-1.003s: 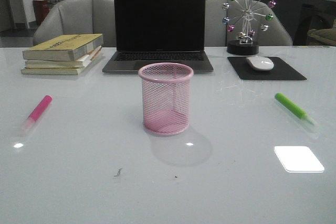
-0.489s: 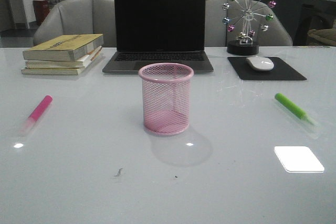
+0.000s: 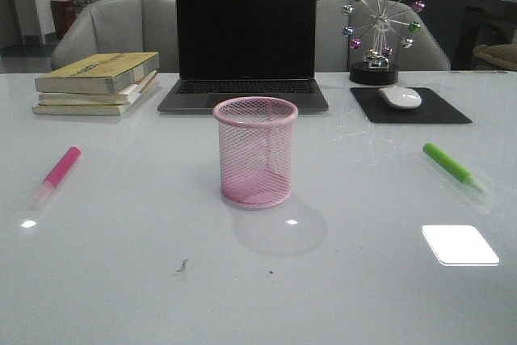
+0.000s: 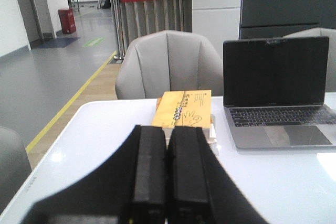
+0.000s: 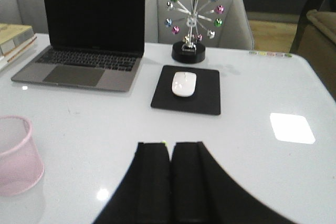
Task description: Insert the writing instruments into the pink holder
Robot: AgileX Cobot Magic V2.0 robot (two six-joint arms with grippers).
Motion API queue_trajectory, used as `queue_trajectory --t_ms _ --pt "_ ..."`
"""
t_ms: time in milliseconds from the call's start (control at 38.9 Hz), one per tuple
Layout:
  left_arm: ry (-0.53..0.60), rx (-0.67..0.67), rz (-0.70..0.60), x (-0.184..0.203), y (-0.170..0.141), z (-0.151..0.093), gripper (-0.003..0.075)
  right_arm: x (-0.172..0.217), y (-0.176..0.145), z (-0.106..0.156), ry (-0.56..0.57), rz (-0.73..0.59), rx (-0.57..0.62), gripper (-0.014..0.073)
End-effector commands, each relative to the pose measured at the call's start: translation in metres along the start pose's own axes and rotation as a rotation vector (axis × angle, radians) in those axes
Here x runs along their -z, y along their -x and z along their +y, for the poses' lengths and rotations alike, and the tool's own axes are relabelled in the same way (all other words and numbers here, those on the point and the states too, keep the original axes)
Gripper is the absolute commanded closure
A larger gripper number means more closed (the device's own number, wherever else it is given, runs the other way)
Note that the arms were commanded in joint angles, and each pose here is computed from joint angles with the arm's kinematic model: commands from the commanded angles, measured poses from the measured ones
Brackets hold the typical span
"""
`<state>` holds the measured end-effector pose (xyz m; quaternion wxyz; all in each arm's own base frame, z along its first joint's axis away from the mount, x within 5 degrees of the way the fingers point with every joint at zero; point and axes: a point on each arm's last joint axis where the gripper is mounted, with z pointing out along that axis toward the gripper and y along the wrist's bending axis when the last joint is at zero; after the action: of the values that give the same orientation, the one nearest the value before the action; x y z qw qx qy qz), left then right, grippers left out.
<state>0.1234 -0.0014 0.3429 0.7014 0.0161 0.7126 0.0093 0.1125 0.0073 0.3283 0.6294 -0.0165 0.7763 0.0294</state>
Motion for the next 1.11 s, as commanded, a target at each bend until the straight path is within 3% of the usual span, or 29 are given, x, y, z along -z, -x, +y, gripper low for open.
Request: queue_trajectory --t_ms 0,77,180,257,643,849,1081 --pt "-0.004 0.013 -0.102 -0.003 0.018 0.000 0.0617 -0.004 0.013 -0.001 -0.008 -0.045 0.012 0.0474" --pt "-0.005 0.013 -0.092 -0.005 0.017 0.000 0.0548 -0.007 0.011 -0.001 -0.008 -0.020 0.011 0.0354" --pt "-0.005 0.018 -0.084 -0.007 0.016 0.000 0.0391 -0.007 0.011 -0.001 -0.008 -0.018 0.011 0.0184" --pt "-0.005 0.019 -0.083 -0.008 0.016 0.000 0.0281 -0.007 0.011 -0.001 -0.008 -0.019 0.011 0.0120" --pt "-0.006 0.032 -0.071 -0.008 0.012 0.000 0.0273 -0.014 0.006 -0.001 -0.008 0.026 0.010 0.0118" --pt "-0.007 0.081 -0.071 -0.008 0.012 0.000 0.0273 -0.048 -0.009 0.000 0.003 0.259 -0.023 0.0118" --pt "-0.007 0.081 -0.069 -0.008 0.012 0.000 0.0273 -0.118 -0.013 0.000 0.000 0.525 -0.026 0.0118"
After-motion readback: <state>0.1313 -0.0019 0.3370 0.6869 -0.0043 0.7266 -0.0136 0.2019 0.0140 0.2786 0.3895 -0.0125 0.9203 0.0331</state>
